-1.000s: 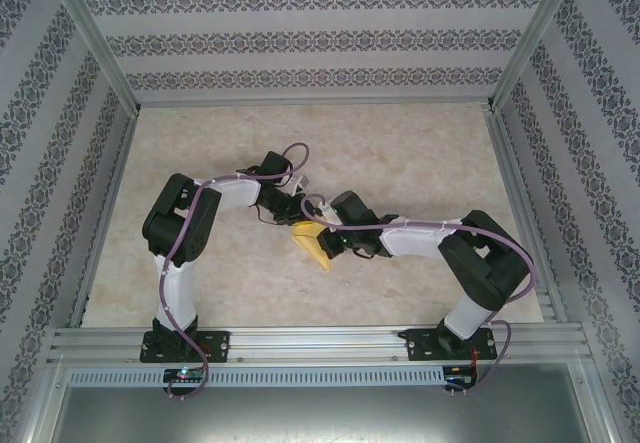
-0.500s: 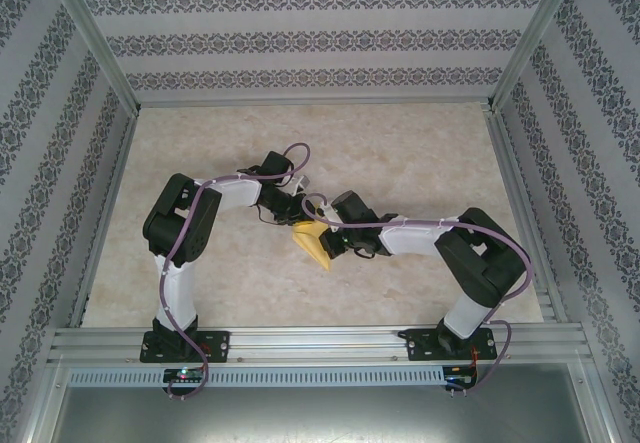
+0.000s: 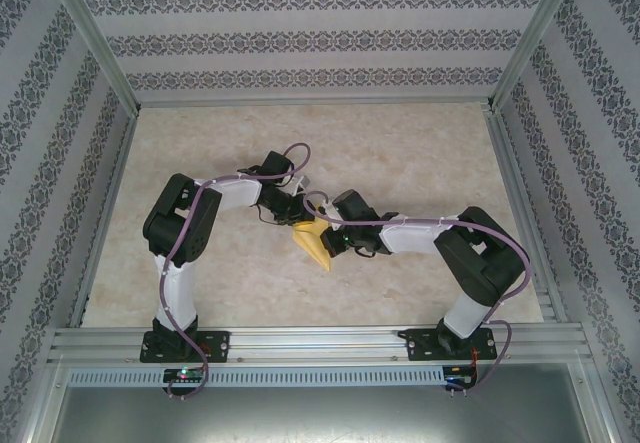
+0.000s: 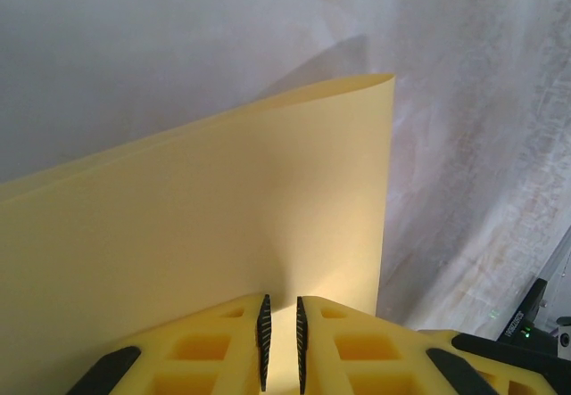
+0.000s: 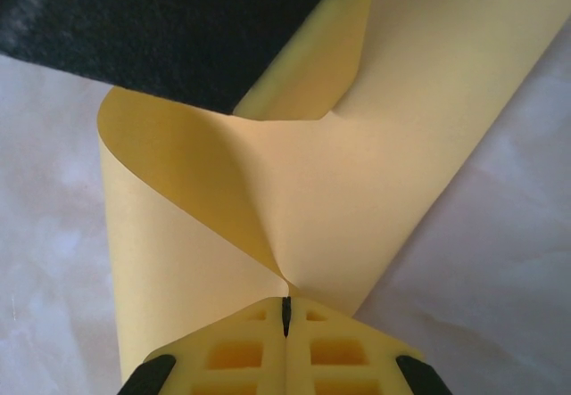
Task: Fold a paper plane with a square sheet of paper (fold left side to right side)
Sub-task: Third fold the triangle at the center of the table.
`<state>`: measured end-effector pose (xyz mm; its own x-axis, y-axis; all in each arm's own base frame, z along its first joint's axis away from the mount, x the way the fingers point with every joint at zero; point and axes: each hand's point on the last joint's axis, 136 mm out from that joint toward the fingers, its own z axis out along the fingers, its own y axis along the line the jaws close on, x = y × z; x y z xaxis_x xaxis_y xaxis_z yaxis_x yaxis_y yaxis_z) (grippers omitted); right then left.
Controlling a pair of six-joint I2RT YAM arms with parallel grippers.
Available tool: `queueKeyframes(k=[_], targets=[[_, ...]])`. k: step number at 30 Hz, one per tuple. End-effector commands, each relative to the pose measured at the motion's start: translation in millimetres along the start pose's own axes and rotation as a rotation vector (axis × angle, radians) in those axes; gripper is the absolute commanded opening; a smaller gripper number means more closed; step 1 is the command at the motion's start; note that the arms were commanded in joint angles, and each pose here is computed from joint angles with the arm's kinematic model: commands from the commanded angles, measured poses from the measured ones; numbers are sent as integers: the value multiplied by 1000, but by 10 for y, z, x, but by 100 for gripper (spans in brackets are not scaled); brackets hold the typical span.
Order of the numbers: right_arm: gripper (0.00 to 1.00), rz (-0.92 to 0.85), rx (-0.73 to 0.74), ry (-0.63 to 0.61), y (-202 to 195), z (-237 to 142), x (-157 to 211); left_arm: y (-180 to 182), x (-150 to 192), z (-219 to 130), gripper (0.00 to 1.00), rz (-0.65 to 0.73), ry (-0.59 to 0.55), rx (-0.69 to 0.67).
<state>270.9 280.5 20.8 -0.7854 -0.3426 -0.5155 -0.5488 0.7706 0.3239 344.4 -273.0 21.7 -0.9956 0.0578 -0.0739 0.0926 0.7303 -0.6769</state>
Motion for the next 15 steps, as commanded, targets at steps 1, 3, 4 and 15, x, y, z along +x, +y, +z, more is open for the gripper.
queueKeyframes(k=[1,3,4,15], targets=[[0,13,7,-19,-15,-45,-117,161,149,129,20,-13,59,-66],[0,11,9,-13,-23,-28,-104,157,140,123,20,-13,57,-65],[0,13,12,-9,-34,-19,-94,159,145,126,20,-14,59,-65],[0,17,11,19,-46,50,-40,138,148,122,20,-8,59,-61]])
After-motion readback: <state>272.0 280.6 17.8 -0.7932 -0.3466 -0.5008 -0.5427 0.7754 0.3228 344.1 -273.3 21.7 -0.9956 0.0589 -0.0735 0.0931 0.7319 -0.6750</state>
